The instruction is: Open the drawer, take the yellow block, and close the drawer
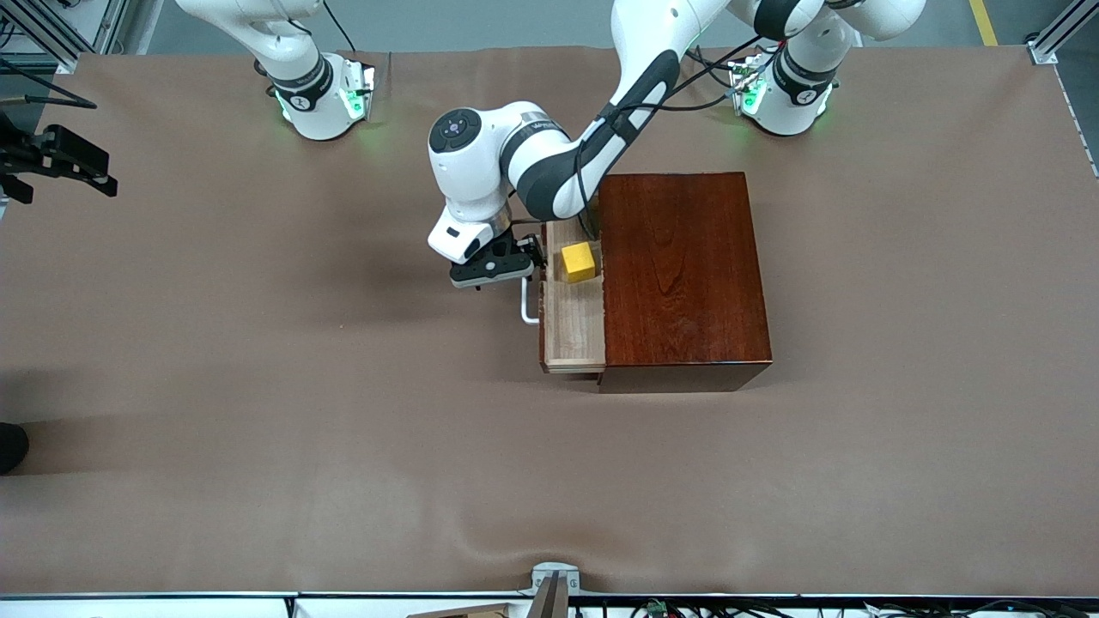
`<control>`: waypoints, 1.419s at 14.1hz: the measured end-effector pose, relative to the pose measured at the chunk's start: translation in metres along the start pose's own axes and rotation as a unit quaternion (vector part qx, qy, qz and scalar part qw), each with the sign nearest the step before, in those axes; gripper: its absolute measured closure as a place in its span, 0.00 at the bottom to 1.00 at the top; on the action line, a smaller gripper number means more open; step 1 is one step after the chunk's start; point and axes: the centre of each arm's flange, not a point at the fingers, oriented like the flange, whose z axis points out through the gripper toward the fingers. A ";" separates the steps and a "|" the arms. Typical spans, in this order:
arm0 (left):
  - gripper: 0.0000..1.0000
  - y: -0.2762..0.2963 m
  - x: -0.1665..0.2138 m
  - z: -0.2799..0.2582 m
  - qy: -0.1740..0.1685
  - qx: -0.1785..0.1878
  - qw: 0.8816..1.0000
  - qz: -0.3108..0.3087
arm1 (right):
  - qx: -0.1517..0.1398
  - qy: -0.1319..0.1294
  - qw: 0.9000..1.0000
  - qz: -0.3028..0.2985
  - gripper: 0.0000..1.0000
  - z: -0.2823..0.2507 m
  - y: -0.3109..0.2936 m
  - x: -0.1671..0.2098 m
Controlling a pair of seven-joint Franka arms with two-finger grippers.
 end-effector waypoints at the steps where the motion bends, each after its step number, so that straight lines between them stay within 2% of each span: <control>1: 0.00 0.001 -0.001 -0.001 0.000 -0.002 1.000 -0.002 | 0.000 0.000 1.000 0.000 0.00 0.000 0.000 0.000; 7: 0.00 0.005 0.000 -0.010 0.003 -0.013 1.000 -0.008 | -0.010 0.001 1.000 0.002 0.00 0.000 0.003 0.001; 9: 0.00 0.005 0.006 -0.031 0.006 -0.016 1.000 -0.012 | -0.023 0.008 1.000 0.003 0.00 0.001 0.005 0.005; 11: 0.00 -0.004 0.022 -0.080 0.010 -0.016 1.000 -0.024 | -0.026 0.012 1.000 0.002 0.00 0.002 0.005 0.008; 13: 0.00 -0.035 0.057 -0.154 0.020 -0.023 0.998 -0.054 | -0.026 0.012 1.000 0.011 0.00 0.006 0.002 0.012; 16: 0.00 -0.129 0.131 -0.254 0.023 -0.014 0.995 -0.092 | -0.022 0.010 0.996 0.088 0.00 0.011 -0.009 0.017; 18: 0.00 -0.192 0.176 -0.290 0.027 -0.011 0.995 -0.099 | -0.020 0.008 0.990 0.139 0.00 0.015 -0.032 0.022; 20: 0.00 -0.246 0.205 -0.304 0.015 0.011 0.995 -0.100 | -0.009 0.000 0.985 0.174 0.00 0.023 -0.060 0.029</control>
